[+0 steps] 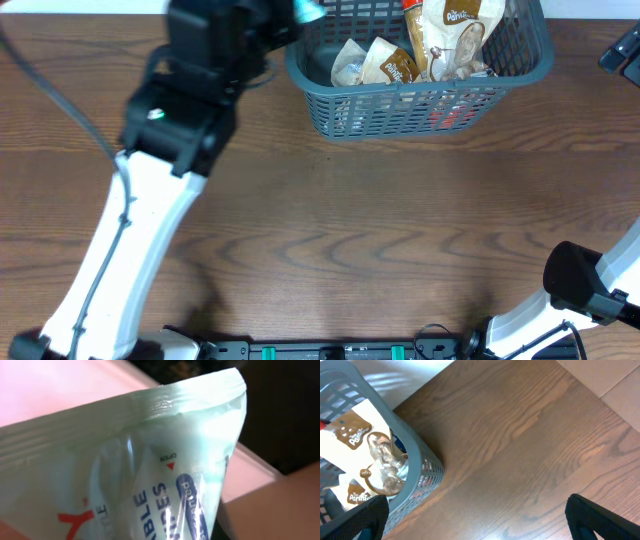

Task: Pack container
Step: 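Lift the wipes pack into the basket and release it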

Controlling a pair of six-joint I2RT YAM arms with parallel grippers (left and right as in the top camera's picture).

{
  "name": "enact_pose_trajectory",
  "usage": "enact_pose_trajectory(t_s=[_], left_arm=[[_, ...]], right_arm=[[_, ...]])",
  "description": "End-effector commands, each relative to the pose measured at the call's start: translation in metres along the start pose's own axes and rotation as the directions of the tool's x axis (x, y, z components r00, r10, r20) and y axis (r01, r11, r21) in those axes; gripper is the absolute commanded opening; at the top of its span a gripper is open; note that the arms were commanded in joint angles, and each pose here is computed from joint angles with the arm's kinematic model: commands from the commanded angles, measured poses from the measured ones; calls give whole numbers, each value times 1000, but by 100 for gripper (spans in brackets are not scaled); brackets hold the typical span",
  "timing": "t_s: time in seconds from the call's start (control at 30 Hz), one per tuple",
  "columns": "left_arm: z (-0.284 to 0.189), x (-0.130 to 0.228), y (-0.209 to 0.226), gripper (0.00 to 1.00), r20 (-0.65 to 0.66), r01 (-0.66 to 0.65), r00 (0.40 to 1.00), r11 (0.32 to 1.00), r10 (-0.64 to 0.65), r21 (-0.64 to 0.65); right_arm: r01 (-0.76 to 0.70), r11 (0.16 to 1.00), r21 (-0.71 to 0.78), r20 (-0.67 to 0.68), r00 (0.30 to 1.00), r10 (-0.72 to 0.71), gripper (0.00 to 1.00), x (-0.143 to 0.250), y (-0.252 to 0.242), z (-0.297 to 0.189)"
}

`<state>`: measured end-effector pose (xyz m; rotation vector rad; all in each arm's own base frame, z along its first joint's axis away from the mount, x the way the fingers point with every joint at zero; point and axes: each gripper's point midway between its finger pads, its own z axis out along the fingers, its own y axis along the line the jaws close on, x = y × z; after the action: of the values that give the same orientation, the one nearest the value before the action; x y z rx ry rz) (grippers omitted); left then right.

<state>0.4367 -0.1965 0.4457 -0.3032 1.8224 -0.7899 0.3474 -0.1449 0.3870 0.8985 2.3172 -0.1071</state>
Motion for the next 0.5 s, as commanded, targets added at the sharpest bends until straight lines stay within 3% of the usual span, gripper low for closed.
enact_pose_trajectory(t_s=[0.0, 0.23, 0.47], left_arm=[[30, 15, -10, 6, 12, -70, 998, 997, 70, 17], [98, 50, -4, 6, 23, -92, 996, 995, 91, 45], [141, 84, 48, 6, 2, -111, 994, 987, 112, -118]], right_arm=[[9, 1000, -4, -5, 1000, -9, 99, 1, -1, -1], [9, 1000, -5, -5, 1000, -9, 99, 1, -1, -1], [9, 1000, -4, -5, 1000, -9, 99, 1, -1, -1]])
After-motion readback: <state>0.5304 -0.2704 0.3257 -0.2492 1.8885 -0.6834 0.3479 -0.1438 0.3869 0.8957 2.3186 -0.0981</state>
